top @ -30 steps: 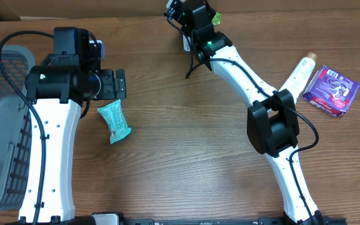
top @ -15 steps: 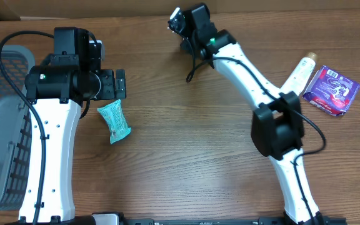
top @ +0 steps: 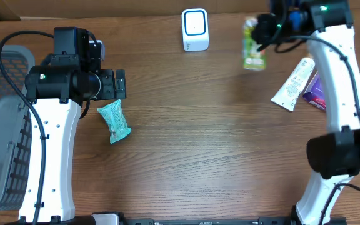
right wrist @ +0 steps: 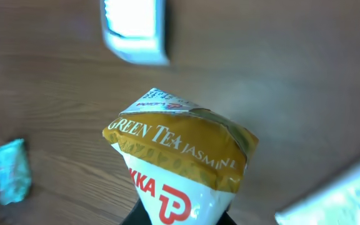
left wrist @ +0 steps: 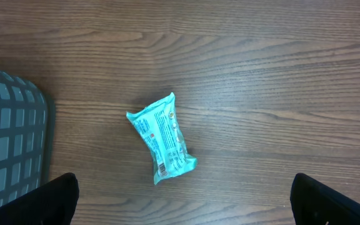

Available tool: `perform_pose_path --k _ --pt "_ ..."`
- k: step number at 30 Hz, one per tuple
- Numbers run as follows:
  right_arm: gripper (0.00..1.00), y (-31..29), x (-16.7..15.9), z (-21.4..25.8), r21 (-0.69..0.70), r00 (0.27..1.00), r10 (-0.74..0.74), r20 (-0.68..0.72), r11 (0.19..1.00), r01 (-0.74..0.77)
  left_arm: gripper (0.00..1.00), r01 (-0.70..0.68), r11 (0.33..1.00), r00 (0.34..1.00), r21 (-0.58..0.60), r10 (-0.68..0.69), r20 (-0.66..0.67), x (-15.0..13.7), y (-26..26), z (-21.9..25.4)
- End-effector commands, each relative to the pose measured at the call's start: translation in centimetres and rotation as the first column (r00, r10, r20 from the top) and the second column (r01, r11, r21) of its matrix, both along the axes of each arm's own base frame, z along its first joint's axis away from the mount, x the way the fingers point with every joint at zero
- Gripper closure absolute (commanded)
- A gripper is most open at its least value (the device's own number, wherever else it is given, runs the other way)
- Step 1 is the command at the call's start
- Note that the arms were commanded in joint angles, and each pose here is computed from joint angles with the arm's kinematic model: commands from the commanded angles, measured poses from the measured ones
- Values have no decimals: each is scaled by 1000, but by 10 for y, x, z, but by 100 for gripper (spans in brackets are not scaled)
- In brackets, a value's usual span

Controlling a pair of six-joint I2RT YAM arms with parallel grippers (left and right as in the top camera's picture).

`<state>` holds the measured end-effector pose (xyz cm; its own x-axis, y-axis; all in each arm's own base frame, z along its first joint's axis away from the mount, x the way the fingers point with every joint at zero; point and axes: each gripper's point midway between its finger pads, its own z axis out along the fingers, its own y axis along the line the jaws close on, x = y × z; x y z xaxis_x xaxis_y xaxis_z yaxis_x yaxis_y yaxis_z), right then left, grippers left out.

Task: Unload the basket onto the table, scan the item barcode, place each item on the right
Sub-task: 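Hold tea pack barcode against the white scanner with right gripper, then carry green tea pack to the far right and set it down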

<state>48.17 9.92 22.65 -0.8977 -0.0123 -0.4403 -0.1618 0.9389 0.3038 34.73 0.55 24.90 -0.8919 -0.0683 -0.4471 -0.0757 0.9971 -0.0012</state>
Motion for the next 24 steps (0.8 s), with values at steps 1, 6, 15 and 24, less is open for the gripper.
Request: perform_pose_path --k 1,6,15,24 --pt "96 -8 -7 -48 25 988 -57 -146 998 62 0 5 1000 1000 -6 -5 7 2 -1 3" --pt "96 -43 -15 -97 -21 960 -159 -231 987 159 0 5 1000 1000 -6 -5 7 2 -1 3" --pt "96 -100 -17 -153 -255 930 -315 -191 931 263 0 5 1000 1000 -6 -5 7 2 -1 3" --pt "96 -124 -8 -171 -363 924 -369 -103 878 311 0 5 1000 1000 -6 -5 7 2 -1 3"
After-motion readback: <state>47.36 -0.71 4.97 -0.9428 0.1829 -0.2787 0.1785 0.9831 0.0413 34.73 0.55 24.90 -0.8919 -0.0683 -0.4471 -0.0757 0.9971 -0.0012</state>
